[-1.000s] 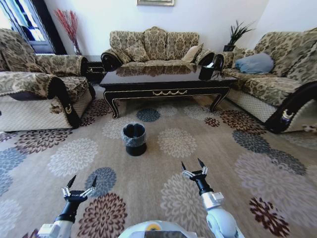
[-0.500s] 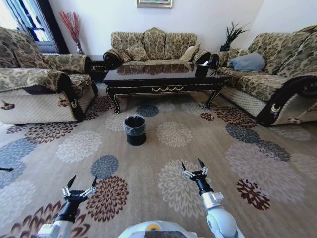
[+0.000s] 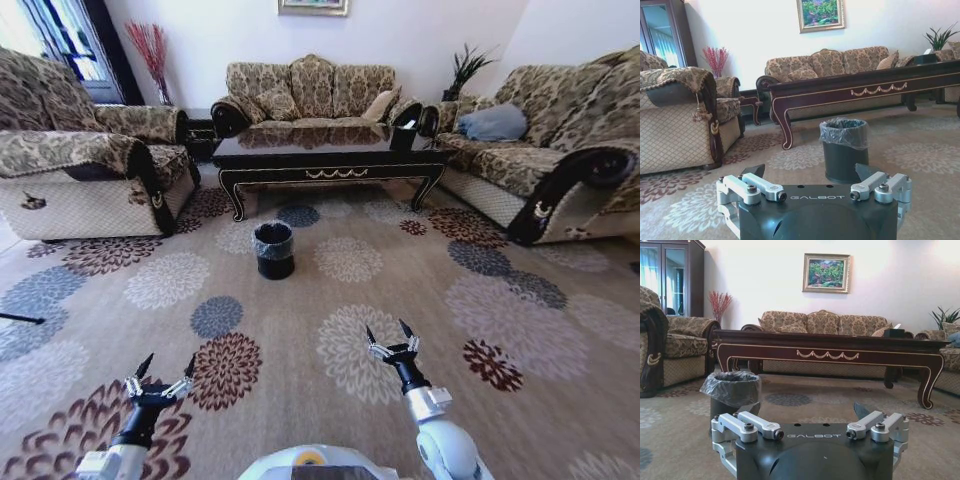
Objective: Move to the front of the table and pick up the trash from the floor, then place it into the trash bin.
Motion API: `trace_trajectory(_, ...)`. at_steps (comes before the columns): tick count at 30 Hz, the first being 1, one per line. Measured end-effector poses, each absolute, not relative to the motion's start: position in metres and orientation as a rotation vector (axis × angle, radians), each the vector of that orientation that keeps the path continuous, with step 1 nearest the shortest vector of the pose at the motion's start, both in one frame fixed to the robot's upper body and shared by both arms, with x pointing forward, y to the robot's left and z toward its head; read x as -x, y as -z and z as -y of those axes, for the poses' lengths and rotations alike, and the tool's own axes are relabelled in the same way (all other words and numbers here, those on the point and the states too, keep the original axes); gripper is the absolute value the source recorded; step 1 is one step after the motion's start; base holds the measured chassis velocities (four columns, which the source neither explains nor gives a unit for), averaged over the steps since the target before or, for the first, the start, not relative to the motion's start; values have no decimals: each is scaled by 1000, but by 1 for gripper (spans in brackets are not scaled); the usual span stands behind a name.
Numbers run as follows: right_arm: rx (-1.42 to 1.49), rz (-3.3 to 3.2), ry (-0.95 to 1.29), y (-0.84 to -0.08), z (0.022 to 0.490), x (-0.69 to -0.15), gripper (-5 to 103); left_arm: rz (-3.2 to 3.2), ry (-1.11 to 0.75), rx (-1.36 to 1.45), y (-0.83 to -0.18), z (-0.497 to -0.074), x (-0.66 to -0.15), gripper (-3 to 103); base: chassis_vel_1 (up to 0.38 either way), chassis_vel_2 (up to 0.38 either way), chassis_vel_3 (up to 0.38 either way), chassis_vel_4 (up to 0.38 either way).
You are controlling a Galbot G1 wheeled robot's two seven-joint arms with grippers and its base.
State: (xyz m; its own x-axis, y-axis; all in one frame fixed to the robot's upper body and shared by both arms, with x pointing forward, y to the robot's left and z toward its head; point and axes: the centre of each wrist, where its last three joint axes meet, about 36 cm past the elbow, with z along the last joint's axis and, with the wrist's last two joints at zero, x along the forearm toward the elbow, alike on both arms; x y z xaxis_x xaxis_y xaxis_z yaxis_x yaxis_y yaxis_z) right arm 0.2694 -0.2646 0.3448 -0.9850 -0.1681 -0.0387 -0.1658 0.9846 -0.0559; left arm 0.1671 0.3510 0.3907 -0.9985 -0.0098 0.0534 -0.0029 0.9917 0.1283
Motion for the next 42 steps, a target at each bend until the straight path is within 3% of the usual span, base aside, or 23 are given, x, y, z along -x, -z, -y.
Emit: trace_trajectory(42, 260, -3086, 81, -345, 265, -269, 100, 3081, 198, -10, -391, -351, -167, 100, 141, -154, -139, 156)
